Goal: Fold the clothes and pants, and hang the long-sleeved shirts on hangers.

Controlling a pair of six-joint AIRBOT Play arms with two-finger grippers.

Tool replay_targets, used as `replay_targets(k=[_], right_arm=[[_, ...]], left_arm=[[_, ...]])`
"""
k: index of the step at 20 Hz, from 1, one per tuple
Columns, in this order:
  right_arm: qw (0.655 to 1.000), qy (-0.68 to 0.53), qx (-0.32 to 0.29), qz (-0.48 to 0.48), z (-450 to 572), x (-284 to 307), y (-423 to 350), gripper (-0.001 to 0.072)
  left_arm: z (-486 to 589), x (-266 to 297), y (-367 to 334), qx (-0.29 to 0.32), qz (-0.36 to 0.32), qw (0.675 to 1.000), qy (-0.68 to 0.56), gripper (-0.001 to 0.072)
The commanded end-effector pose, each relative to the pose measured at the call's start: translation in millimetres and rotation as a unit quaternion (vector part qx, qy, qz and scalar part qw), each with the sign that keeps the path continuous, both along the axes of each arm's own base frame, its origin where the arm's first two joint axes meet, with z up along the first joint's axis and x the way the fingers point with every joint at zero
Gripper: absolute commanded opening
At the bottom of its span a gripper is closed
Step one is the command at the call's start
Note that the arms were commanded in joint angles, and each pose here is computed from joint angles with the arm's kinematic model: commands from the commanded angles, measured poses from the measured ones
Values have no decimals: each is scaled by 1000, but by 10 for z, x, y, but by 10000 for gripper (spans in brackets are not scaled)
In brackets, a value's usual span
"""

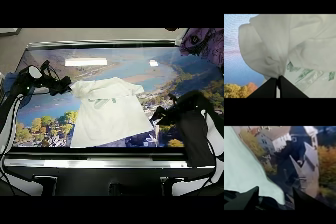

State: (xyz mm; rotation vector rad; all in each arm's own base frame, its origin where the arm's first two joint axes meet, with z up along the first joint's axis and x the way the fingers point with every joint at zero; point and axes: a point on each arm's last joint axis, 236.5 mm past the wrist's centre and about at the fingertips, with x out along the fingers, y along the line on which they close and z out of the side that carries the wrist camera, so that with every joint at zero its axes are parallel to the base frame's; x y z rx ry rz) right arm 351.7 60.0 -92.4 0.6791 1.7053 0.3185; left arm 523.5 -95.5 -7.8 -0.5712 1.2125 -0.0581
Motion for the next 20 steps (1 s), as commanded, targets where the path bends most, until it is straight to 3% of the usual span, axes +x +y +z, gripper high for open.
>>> replay_targets(k=[1,2,4,8,13,15,17,18,20], right_arm=[[999,14,19,24,-190,-259,309,465],[999,6,14,30,-210,-236,373,382],[1000,-20,13,19,-185,-98,474,34],[989,-124,-68,-46,193,730,127,32],[909,-326,-207,-158,1365,2151,-689,32],[885,-356,-225,-197,1587,2445,-864,33],[884,-349,-219,-221,1522,2569,-889,35],[893,-329,-211,-225,1402,2539,-847,63],[912,-292,-192,-213,1266,2413,-718,296]], left_arm=[[3,-5,1,0,0,1000,1,21],[3,-5,2,0,-1,1000,1,21],[3,-5,1,0,-1,1000,1,21],[-7,-34,-3,0,-3,1000,7,20],[-49,-160,-21,0,-13,999,33,21],[-70,-235,-49,-1,-20,999,48,21],[-82,-292,-93,-1,-25,998,59,21],[-83,-302,-119,-1,-28,998,60,21],[-84,-310,-168,-1,-32,998,60,21]])
